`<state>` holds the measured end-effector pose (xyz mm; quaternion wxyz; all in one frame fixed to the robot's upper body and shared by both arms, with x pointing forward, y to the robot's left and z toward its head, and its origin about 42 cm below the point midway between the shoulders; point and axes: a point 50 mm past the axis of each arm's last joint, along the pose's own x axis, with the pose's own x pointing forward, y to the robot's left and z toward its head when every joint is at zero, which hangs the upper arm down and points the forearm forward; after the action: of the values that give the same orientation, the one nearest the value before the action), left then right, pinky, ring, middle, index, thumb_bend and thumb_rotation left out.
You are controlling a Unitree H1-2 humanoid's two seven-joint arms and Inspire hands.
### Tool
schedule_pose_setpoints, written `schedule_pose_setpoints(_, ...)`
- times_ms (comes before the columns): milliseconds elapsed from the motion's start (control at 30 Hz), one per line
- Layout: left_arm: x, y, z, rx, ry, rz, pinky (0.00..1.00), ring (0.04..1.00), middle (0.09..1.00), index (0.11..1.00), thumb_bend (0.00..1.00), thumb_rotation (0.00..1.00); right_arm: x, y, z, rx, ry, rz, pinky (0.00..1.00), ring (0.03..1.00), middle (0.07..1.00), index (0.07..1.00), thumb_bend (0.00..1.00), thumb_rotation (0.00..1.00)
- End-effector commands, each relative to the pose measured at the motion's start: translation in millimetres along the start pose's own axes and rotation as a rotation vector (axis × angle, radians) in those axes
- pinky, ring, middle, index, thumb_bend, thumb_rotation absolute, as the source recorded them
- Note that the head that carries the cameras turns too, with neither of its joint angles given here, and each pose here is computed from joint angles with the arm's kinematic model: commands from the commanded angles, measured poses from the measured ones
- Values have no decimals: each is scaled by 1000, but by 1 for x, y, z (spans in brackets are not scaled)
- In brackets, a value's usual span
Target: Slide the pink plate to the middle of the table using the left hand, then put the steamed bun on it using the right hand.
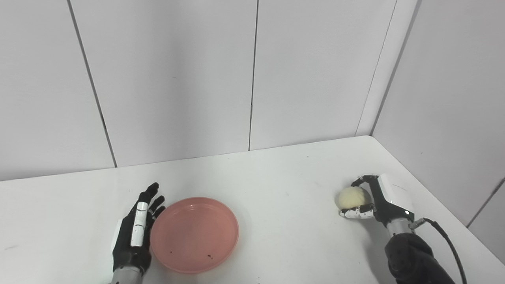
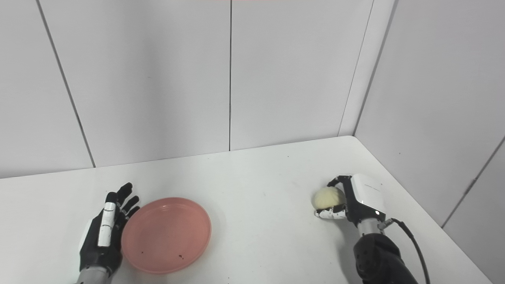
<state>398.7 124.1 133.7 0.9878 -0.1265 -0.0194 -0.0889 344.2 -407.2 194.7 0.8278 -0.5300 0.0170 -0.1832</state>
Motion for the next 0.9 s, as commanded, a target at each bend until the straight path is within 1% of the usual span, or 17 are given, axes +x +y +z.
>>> schedule_pose_setpoints(0, 7, -11, 4, -9, -9, -21, 895, 900, 943, 811, 807, 850, 10, -28, 25, 10, -76, -93, 828, 822, 740, 482, 521, 146)
schedule_pose_setpoints(67, 8, -11, 3, -7, -8, -21, 896, 901, 943, 810, 806, 851, 9, -32, 37, 28, -119, -107, 833, 820, 735, 482, 521, 145)
schedule_pose_setpoints(133, 8, -12, 2, -8, -8, -23, 899, 902, 944, 814, 808, 849, 9, -35, 48, 35, -162, -115, 815, 809, 730, 483, 521, 142)
schedule_pose_setpoints(233, 8, -13, 1, -4, -7, -30, 907, 908, 948, 821, 801, 855, 8, -38, 61, 48, -191, -118, 800, 803, 736, 484, 522, 136)
schedule_pose_setpoints(333, 8, -15, 0, -8, -7, -33, 908, 909, 945, 811, 795, 853, 10, -37, 74, 86, -231, -107, 824, 819, 750, 484, 522, 135)
schedule_pose_setpoints(467, 8, -17, -1, 1, -6, -34, 886, 903, 942, 808, 791, 854, 14, -29, 82, 111, -254, -84, 851, 839, 753, 483, 522, 142)
schedule_pose_setpoints(500, 8, -18, -1, 10, -6, -35, 885, 903, 943, 809, 790, 855, 14, -24, 89, 115, -258, -73, 850, 840, 753, 483, 522, 142)
schedule_pose_setpoints(533, 8, -19, -1, 16, -7, -36, 873, 899, 940, 808, 785, 865, 14, -21, 94, 116, -262, -65, 829, 830, 758, 481, 521, 143)
schedule_pose_setpoints(600, 8, -21, -2, 22, -6, -35, 867, 897, 935, 807, 784, 868, 11, -15, 106, 121, -279, -46, 830, 823, 756, 481, 521, 142)
schedule_pose_setpoints(733, 8, -24, -5, 30, -6, -39, 869, 901, 938, 822, 780, 875, 5, -1, 132, 106, -344, -9, 806, 801, 730, 481, 520, 140)
schedule_pose_setpoints(800, 8, -25, -6, 43, -8, -41, 858, 901, 940, 826, 784, 879, 2, 6, 143, 103, -370, 15, 804, 790, 721, 481, 520, 140)
schedule_pose_setpoints(867, 9, -28, -7, 57, -10, -41, 825, 893, 936, 833, 798, 893, 0, 11, 152, 109, -384, 41, 800, 796, 729, 481, 519, 138)
